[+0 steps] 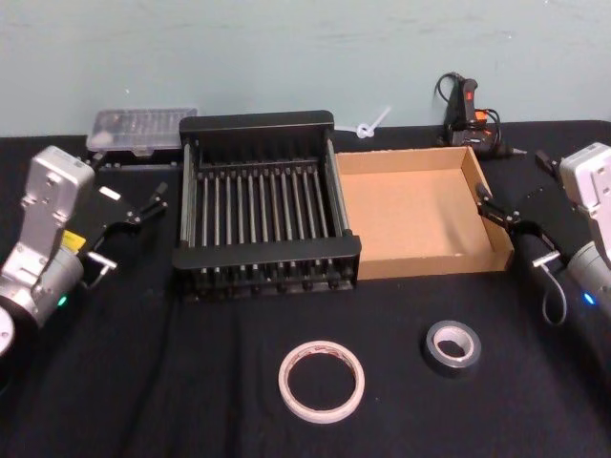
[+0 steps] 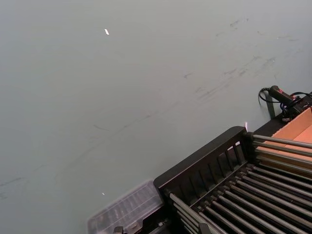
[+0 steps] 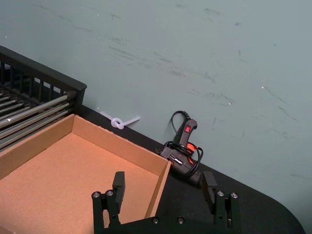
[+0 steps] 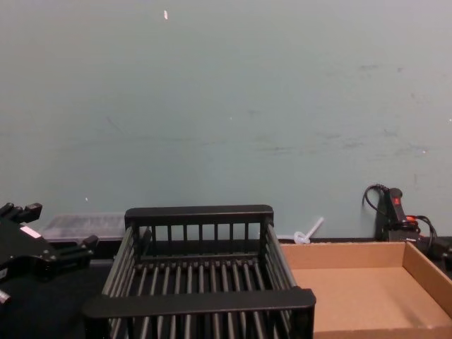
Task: Pick up the white tape and place it into the black box , Pick up the silver tape and place it into the brown box.
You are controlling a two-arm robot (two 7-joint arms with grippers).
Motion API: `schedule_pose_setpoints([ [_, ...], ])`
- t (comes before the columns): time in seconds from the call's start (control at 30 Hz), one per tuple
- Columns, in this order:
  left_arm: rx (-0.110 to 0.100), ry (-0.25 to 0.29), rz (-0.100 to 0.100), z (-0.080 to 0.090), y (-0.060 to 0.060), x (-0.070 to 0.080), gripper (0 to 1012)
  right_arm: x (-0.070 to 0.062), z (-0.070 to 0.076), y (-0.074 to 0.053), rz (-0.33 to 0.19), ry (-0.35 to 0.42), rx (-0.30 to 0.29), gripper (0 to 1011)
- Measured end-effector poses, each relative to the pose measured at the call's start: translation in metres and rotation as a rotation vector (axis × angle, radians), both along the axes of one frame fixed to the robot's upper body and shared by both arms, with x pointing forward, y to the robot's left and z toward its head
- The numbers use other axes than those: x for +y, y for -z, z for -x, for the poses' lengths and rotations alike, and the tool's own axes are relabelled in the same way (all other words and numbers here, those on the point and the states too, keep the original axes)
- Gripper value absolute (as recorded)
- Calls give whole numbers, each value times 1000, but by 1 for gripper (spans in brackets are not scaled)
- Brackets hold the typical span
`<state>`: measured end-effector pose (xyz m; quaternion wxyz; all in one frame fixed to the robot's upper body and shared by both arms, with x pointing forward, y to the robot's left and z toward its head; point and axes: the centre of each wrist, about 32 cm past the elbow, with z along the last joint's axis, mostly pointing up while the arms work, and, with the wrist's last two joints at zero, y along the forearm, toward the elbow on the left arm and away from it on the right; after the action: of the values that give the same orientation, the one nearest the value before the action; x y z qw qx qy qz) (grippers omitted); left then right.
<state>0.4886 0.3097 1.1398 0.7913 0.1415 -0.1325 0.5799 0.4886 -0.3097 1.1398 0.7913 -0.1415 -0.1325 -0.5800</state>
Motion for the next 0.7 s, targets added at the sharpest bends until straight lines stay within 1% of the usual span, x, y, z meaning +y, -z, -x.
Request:
schedule_pose_setpoints([
  [0.7, 0, 0, 0, 0, 0, 0, 1001, 0, 0, 0, 0, 0, 0, 1003],
])
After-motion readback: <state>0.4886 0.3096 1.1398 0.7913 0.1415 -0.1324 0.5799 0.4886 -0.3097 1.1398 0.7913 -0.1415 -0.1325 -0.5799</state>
